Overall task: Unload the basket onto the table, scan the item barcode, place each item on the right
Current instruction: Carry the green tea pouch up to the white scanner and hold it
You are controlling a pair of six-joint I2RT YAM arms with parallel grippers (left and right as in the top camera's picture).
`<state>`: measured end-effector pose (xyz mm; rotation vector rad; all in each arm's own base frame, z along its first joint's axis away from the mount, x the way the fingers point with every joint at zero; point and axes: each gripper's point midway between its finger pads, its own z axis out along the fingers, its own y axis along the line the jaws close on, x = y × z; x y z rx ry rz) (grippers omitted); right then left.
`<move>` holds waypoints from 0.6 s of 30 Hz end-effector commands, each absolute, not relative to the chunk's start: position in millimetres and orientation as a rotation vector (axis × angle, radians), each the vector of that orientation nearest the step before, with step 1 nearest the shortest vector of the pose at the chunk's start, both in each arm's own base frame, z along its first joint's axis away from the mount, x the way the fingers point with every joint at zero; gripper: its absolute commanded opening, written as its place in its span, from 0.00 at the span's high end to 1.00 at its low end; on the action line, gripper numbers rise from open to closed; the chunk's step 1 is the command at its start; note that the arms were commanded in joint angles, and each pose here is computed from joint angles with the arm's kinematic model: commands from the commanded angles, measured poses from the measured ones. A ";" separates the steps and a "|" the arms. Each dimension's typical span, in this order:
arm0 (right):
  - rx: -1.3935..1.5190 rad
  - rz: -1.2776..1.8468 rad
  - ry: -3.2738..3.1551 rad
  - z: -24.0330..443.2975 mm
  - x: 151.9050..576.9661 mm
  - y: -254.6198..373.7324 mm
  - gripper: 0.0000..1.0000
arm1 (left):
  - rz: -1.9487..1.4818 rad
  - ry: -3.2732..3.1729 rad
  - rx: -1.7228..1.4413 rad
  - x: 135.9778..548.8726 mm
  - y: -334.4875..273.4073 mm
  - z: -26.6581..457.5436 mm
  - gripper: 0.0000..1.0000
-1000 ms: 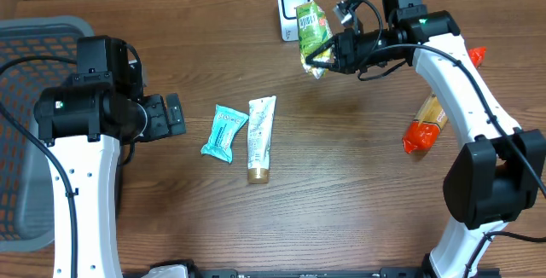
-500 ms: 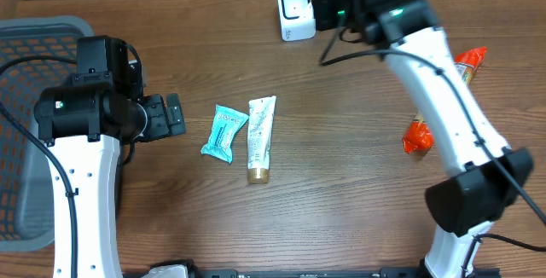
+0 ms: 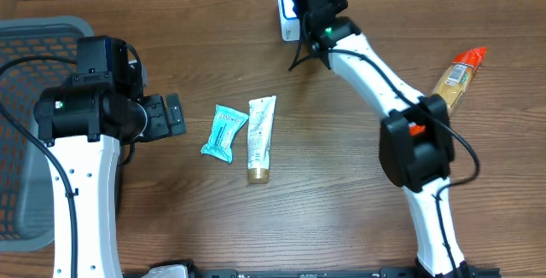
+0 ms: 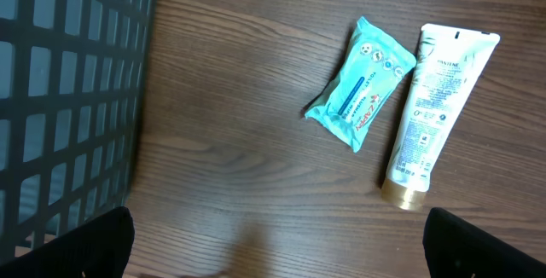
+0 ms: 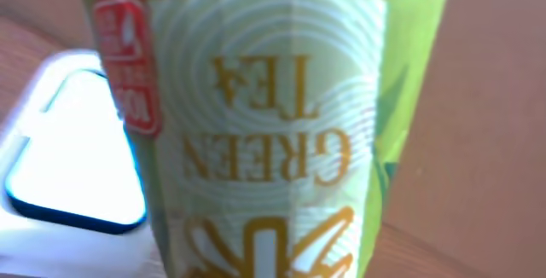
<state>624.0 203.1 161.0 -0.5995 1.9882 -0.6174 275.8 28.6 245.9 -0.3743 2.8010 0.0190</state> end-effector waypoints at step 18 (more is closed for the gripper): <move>-0.861 -1.062 1.825 157.4 641.4 189.4 0.96 | 0.033 2.796 -0.351 276.9 31.1 249.1 0.00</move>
